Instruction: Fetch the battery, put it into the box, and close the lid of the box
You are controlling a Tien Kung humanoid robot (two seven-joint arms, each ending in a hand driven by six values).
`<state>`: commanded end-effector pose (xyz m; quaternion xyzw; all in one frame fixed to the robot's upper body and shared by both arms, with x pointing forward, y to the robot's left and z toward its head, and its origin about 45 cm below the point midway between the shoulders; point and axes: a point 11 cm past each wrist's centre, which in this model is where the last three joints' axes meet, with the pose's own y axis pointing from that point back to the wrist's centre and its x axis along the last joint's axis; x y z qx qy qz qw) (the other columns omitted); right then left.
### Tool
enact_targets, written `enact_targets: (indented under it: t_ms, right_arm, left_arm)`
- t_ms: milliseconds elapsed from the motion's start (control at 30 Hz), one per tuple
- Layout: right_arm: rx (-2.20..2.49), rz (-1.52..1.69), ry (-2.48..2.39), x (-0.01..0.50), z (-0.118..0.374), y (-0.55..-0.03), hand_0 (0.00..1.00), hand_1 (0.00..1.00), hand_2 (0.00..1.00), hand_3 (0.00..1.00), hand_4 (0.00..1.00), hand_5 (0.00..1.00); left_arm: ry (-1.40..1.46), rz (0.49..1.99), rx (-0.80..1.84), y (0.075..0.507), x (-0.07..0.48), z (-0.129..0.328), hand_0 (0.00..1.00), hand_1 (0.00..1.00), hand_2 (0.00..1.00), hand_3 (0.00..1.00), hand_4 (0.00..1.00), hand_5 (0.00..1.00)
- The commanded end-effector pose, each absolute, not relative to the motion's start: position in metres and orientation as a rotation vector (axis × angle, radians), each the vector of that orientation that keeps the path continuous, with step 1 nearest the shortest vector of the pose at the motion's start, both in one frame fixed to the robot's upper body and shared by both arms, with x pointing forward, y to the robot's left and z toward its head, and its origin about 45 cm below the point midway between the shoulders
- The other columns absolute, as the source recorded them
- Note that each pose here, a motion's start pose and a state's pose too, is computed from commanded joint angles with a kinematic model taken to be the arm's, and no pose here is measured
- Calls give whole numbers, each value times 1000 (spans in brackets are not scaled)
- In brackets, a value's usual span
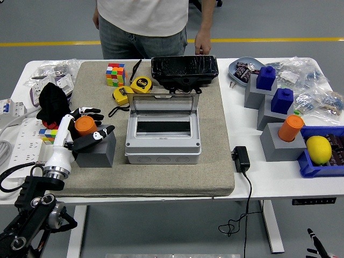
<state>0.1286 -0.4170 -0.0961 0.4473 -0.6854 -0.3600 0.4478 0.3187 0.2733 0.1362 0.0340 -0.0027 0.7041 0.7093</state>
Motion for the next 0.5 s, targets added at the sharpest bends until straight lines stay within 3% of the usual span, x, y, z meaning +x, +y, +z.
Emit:
enact_targets:
  t_ms: [500]
  right_arm:
    - [1109, -883, -1691, 130, -96, -417, 934, 825, 763, 792, 998, 998]
  left_arm:
    - [19, 1558, 43, 263, 321, 136, 544, 525, 459, 469, 998, 2]
